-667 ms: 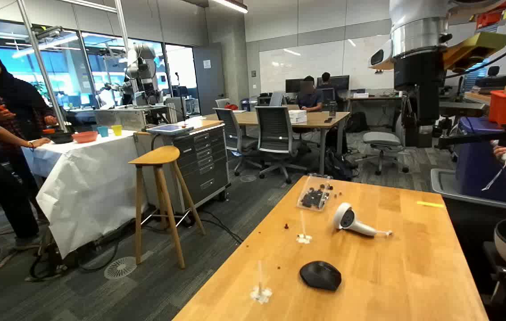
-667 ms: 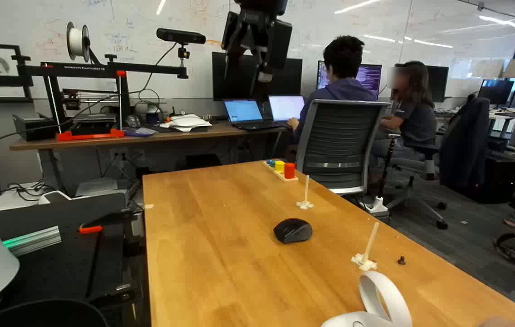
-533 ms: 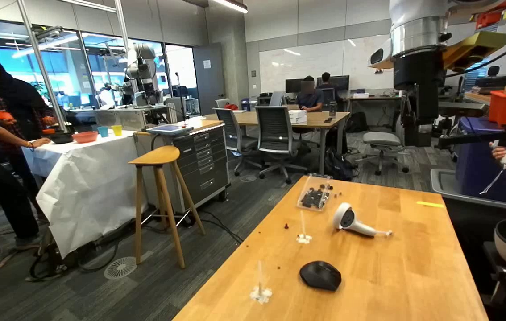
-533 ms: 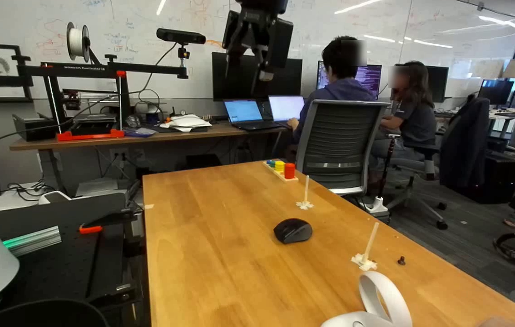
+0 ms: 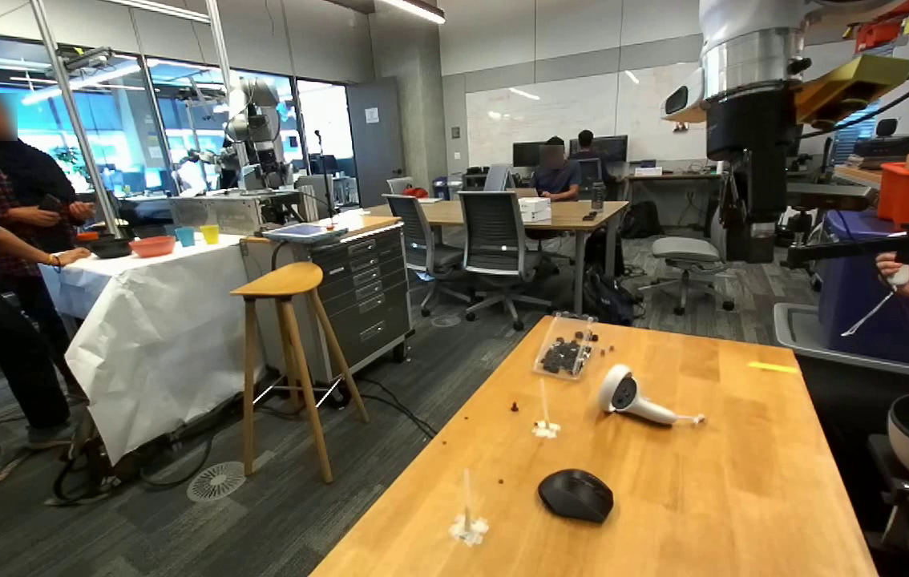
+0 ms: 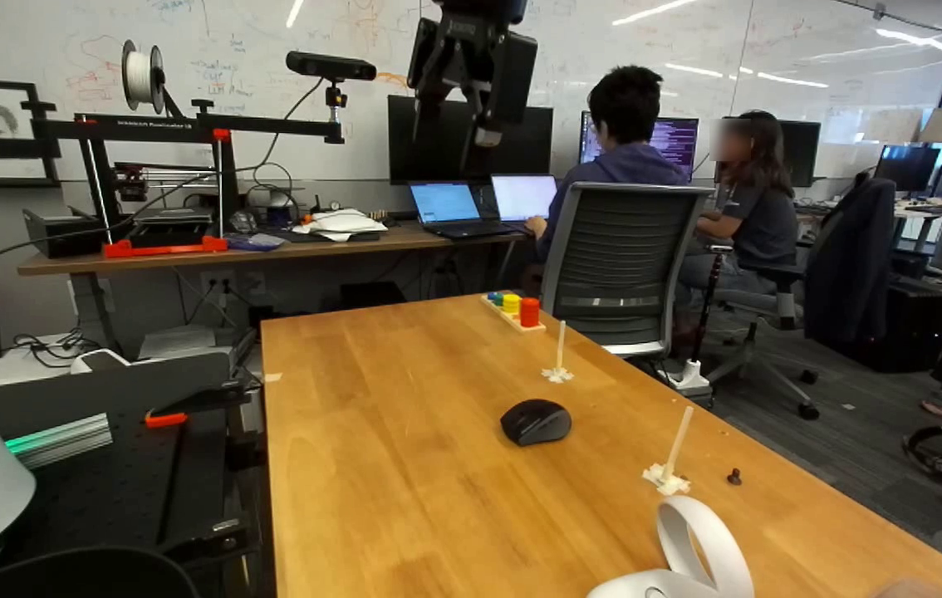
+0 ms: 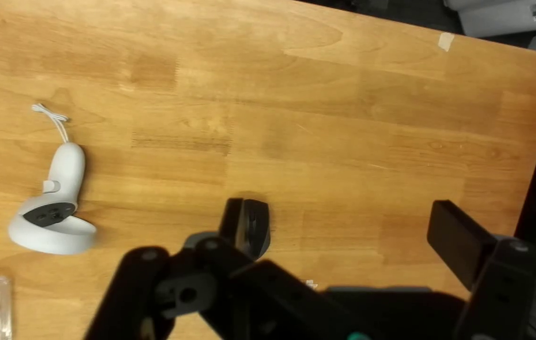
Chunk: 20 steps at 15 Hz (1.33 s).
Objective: Press the left button on the mouse
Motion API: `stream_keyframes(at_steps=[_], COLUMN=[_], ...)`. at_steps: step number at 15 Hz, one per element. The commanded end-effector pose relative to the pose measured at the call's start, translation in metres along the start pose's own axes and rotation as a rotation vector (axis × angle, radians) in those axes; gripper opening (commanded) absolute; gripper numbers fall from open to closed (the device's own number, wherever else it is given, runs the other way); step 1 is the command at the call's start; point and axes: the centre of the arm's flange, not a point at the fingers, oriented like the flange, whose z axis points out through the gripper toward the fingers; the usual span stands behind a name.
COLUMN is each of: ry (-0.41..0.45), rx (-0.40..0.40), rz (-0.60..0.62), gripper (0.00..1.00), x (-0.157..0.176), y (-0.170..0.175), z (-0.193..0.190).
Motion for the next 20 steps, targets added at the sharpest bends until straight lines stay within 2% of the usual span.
stream_keyframes(at_steps=[1,15,20], ry=[0.0,0.0,0.08], rx=[0.0,0.0,-0.069], rz=[0.0,0.0,-0.073], gripper=[1.0,1.0,1.0], x=[0.0,0.0,0.027], y=[0.0,0.0,-0.018], z=[0.0,0.0,0.014])
